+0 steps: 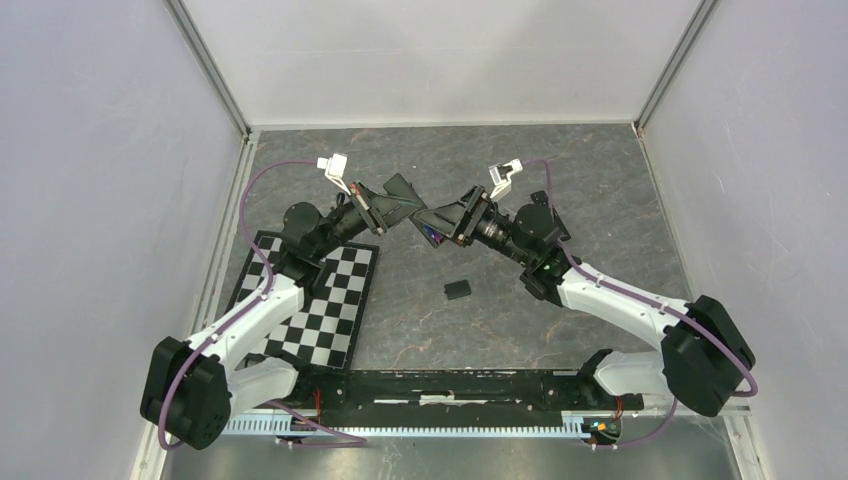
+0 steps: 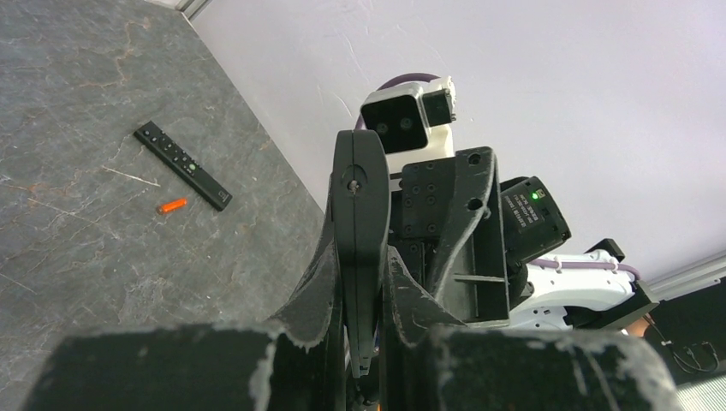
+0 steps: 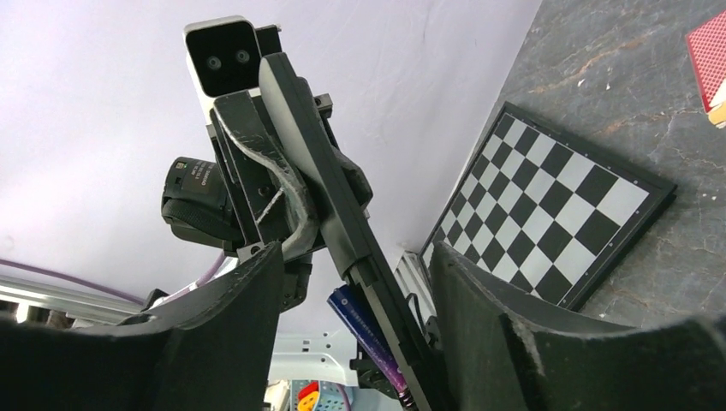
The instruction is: Load the batteries into the remote control
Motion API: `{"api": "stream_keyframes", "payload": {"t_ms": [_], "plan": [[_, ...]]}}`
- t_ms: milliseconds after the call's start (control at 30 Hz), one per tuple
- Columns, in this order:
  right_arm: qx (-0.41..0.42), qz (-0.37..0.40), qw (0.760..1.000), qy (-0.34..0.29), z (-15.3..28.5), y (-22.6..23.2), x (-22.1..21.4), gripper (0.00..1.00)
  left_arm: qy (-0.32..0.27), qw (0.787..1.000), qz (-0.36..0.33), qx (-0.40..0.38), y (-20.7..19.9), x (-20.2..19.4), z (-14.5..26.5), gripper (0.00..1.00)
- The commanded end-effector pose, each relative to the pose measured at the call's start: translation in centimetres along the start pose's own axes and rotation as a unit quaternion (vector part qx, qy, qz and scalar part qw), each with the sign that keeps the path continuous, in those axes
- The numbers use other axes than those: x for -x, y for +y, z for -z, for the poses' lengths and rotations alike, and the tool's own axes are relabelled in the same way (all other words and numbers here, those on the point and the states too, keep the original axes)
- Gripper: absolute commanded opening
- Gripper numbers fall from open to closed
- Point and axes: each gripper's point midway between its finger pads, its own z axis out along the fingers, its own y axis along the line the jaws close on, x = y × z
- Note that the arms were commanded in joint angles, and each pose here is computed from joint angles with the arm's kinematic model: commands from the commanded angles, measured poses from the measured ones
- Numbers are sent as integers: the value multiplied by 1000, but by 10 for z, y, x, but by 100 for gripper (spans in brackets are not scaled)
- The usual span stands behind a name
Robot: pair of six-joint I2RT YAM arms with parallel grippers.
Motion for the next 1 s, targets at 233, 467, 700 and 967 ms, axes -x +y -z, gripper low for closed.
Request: {"api": "stream_keyframes", "payload": {"t_ms": [233,467,700,967], "plan": [[56,27,998,-4,-1,32,9,51,-10,999,-34,-33,-21,14,-3,2],[59,28,998,-3,2,30,6,45,-12,999,-32,-34,-22,15,-3,2],[60,30,998,-3,4,27,4,43,-17,999,-15,-36,-26,18,-3,2],[75,43,996,-13,6,34,9,65,-19,999,-8,-43,-28,17,-3,2]]}}
